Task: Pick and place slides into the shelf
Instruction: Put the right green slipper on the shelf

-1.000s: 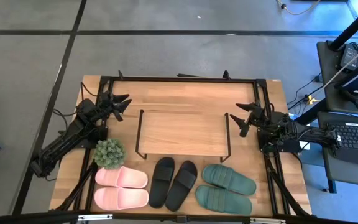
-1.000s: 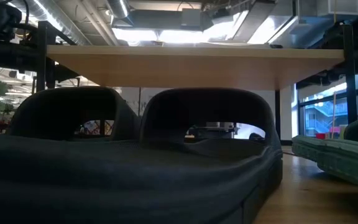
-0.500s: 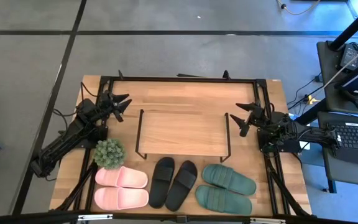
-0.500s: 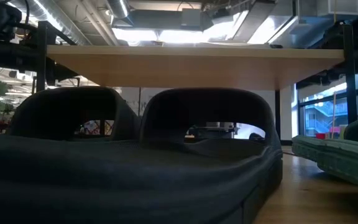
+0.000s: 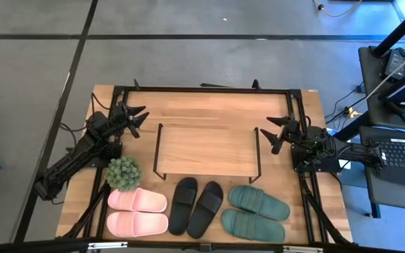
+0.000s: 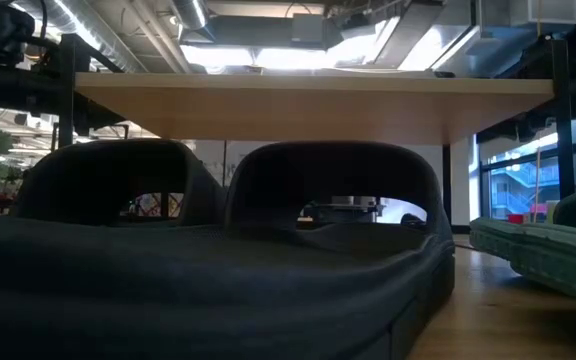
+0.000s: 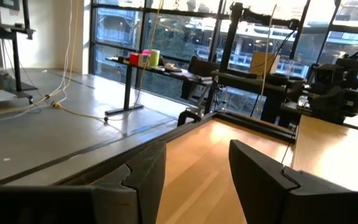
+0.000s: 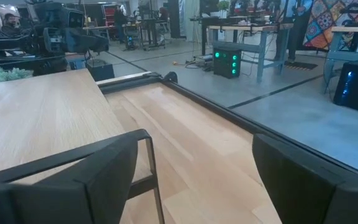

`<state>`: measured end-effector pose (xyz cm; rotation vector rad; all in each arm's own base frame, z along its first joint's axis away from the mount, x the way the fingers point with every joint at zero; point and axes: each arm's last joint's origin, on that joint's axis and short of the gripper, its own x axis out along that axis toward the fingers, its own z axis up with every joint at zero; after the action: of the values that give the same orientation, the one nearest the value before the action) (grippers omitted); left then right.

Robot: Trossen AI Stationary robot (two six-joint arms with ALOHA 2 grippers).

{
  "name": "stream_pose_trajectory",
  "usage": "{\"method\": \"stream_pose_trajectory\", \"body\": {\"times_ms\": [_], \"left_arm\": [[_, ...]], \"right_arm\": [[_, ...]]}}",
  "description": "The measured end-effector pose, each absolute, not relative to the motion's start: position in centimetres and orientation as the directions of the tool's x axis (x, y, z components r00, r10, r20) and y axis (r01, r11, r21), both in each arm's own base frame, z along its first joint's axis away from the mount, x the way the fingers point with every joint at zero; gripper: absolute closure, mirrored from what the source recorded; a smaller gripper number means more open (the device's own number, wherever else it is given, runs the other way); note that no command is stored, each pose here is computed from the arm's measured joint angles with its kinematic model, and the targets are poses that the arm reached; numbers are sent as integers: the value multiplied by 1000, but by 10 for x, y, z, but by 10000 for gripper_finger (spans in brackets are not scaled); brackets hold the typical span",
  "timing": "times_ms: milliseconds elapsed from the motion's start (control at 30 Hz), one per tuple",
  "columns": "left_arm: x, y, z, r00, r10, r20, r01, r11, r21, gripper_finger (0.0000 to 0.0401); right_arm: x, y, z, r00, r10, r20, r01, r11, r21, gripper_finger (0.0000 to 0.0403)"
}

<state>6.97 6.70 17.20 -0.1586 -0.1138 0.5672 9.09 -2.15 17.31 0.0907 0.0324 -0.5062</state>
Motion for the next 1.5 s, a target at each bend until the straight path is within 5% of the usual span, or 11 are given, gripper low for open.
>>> {"method": "stream_pose_trajectory", "body": {"times_ms": [1100,1500], "left_arm": [[69,65,183,849,500,170,-481,865,-144,232],[69,65,183,849,500,172,-482,865,-140,149]], "right_arm": [[91,-21,173,874,-483,-55,486,871,74,85],[91,-21,173,874,-483,-54,486,871,77,85]]}}
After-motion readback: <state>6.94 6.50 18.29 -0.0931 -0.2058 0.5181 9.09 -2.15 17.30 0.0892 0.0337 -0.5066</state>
